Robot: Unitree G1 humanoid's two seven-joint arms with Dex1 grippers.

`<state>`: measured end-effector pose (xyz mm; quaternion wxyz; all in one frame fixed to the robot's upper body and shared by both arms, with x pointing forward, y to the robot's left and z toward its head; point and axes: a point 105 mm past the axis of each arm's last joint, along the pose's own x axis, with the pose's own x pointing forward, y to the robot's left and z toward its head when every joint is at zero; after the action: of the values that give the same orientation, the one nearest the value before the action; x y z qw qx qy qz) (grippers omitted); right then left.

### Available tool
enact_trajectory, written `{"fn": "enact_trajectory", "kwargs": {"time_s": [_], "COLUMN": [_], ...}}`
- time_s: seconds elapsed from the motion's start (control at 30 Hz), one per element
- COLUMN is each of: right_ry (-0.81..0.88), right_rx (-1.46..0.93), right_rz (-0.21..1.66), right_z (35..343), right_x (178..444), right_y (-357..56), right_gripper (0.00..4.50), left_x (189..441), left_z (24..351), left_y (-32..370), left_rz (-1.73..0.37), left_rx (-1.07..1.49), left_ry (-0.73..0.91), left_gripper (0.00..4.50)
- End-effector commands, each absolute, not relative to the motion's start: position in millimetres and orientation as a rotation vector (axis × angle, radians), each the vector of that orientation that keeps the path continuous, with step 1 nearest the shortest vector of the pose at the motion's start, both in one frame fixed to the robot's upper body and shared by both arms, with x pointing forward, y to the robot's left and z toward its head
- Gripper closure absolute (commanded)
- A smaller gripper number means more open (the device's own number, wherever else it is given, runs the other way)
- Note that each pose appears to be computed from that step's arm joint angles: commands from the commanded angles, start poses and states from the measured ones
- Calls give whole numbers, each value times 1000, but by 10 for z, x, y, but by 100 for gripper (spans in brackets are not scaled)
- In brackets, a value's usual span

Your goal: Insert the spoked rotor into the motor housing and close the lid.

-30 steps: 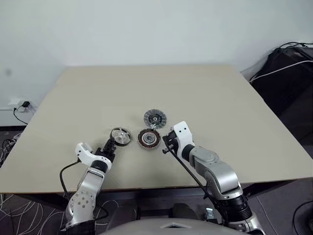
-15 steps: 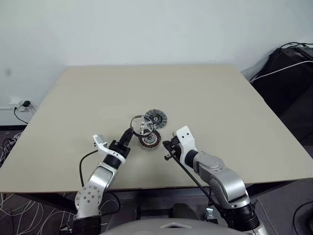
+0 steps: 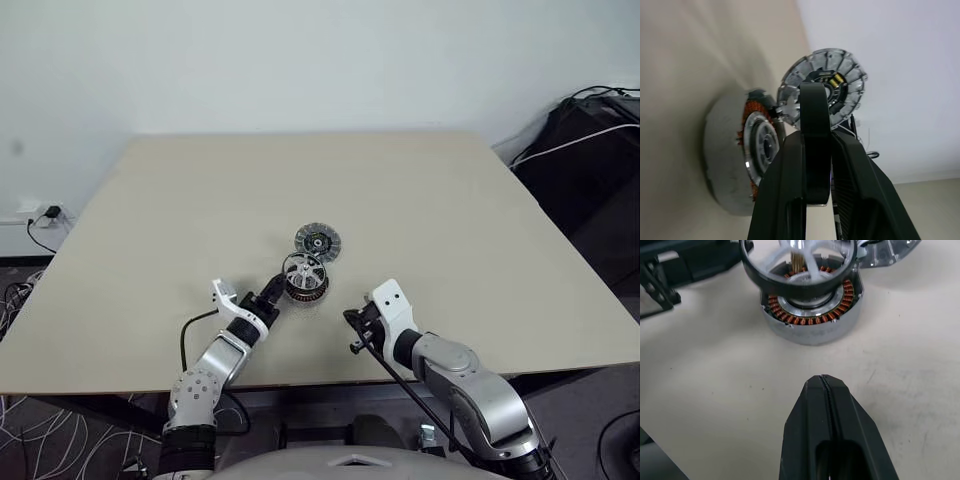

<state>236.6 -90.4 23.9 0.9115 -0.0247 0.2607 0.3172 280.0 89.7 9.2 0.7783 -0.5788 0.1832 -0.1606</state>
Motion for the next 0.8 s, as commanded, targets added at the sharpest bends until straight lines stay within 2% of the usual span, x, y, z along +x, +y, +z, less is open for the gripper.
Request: {"fn": "enact_trajectory", "kwargs": {"time_s": [0.03,0.8], "right_ry": [449,441], "right_rx": [-55,-64], "right_rz": [663,662], "right_z": [440,464], "right_x": [2437,2453], "right_y": [-866,-868], "right_gripper": [450,450], "left_x": [2850,2889], "left_z": [160,33], "left_y": [712,560], "left_rz": [-406,-399], "left_rx": [-1282,-1290], "left_ry": [386,421], "left_gripper": [405,405]}}
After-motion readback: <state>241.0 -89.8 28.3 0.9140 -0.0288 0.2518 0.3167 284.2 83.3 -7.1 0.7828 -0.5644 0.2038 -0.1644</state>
